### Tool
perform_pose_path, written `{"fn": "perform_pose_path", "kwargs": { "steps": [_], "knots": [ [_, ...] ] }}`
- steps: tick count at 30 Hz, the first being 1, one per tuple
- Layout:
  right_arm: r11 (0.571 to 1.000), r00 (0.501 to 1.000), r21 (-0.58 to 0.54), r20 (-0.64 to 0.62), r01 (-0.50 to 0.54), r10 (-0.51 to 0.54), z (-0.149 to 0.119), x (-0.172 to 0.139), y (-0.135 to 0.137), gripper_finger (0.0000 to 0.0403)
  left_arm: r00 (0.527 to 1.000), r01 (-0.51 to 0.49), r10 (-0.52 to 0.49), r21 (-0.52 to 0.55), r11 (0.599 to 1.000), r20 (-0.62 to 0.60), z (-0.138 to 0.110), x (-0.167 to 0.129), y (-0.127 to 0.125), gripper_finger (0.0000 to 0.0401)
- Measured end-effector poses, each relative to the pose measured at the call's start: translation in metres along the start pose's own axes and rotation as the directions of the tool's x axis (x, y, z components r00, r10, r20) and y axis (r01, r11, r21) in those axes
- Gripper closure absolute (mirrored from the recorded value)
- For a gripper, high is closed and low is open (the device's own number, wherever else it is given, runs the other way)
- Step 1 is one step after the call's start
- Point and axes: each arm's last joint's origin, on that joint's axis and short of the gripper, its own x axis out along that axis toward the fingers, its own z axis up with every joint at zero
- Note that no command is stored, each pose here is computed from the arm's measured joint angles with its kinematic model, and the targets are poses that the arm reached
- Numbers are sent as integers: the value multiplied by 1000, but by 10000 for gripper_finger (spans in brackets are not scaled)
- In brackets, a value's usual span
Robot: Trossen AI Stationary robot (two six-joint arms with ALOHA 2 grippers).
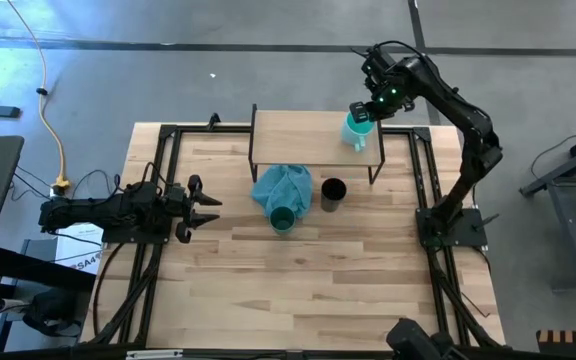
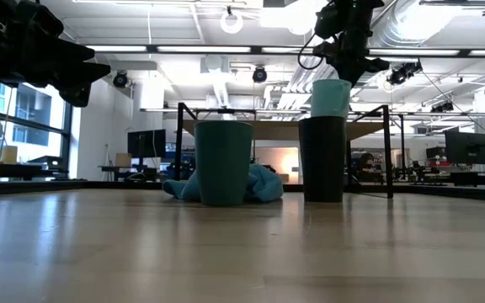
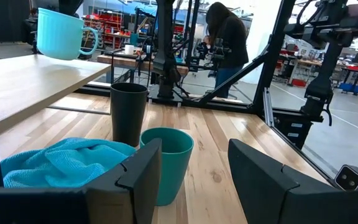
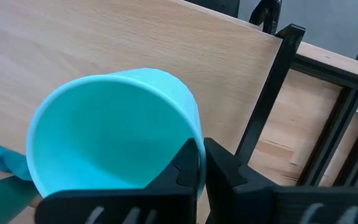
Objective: Stack small to large cups/mugs on shelf
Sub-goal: Put the blue cup on the shelf
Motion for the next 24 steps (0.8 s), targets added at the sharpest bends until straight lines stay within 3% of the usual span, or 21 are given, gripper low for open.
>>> {"fn": "perform_pose_path", "kwargs": {
  "steps": [24],
  "knots": [
    [1000, 998, -5, -57, 8, -8, 6, 14, 2, 403, 1000, 0, 0, -2, 1000, 0, 0, 0, 0, 226]
  ]
}}
